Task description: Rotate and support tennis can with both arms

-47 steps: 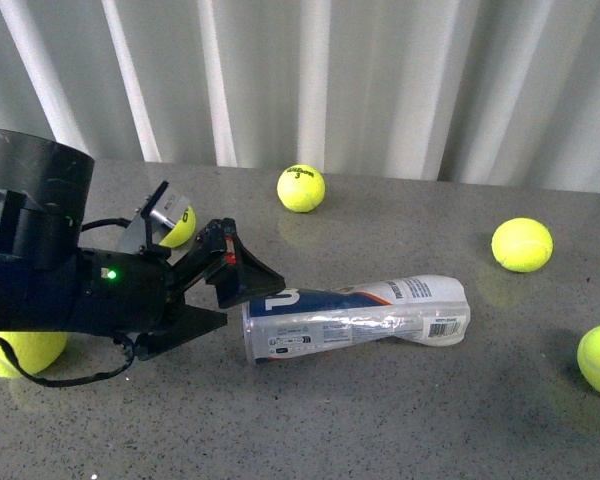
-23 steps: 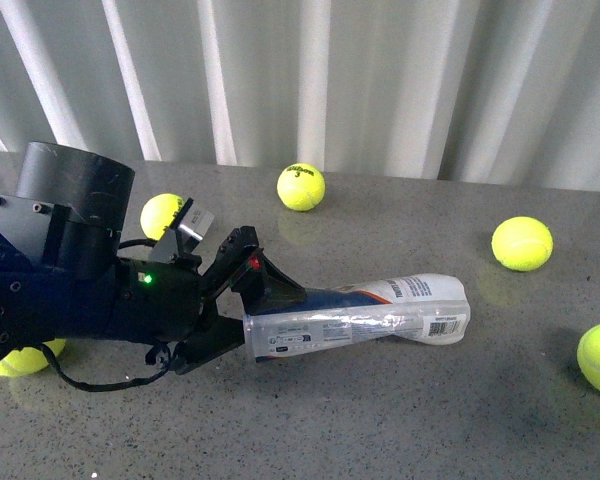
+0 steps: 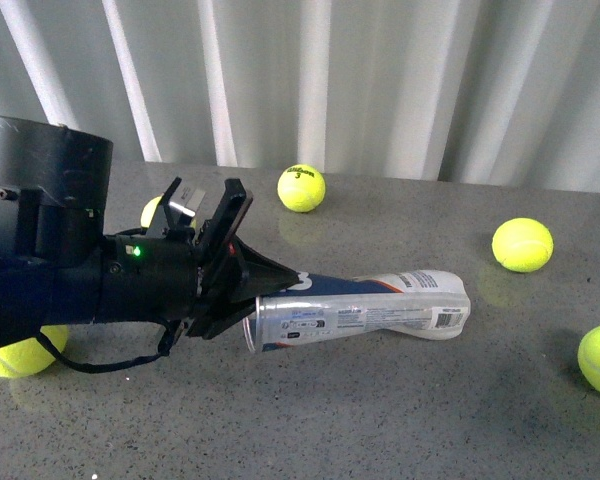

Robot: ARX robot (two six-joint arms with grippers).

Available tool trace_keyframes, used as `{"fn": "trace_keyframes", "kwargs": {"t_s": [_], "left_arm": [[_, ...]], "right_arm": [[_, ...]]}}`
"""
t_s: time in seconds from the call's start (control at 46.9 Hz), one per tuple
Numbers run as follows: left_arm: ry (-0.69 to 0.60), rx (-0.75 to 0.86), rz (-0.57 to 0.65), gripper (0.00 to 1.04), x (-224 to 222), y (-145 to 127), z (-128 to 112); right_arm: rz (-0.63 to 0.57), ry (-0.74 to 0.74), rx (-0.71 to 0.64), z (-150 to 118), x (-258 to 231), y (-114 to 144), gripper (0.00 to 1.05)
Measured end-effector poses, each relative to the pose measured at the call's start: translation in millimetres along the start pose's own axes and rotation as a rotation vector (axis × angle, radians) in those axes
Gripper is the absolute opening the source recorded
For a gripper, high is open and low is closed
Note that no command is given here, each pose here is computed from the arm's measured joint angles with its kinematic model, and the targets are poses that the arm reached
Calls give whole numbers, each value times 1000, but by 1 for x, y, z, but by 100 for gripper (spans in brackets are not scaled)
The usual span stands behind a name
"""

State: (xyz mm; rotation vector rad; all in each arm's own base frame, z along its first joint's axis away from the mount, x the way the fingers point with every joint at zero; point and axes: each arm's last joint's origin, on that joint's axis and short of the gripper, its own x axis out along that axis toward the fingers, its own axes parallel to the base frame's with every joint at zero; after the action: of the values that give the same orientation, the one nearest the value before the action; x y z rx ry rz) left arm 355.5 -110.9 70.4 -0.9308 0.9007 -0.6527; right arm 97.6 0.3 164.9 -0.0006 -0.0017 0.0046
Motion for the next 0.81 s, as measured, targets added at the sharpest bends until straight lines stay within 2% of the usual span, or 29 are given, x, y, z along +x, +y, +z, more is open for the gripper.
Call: {"fn": "trace_keyframes", "kwargs": {"t_s": [0.043,0.213,0.32,0.426,0.618,0.809], "left_arm": [[-6,-3,-12,4,-2,-5,1],[-21,-29,-30,4,-14,-27,6],[-1,-30,14,4,-26,-47,7],[18,39,85,4,-37,-80,16],[42,341,311,4,-46,-163,48],[210,726,562,4,-35,-226,65]], "right_arm": [[0,0,0,0,0,0,98],[0,0,0,0,0,0,98],[0,0,0,0,0,0,98],[0,0,0,0,0,0,98],[0,0,0,0,0,0,98],[0,0,0,0,0,0,98]]}}
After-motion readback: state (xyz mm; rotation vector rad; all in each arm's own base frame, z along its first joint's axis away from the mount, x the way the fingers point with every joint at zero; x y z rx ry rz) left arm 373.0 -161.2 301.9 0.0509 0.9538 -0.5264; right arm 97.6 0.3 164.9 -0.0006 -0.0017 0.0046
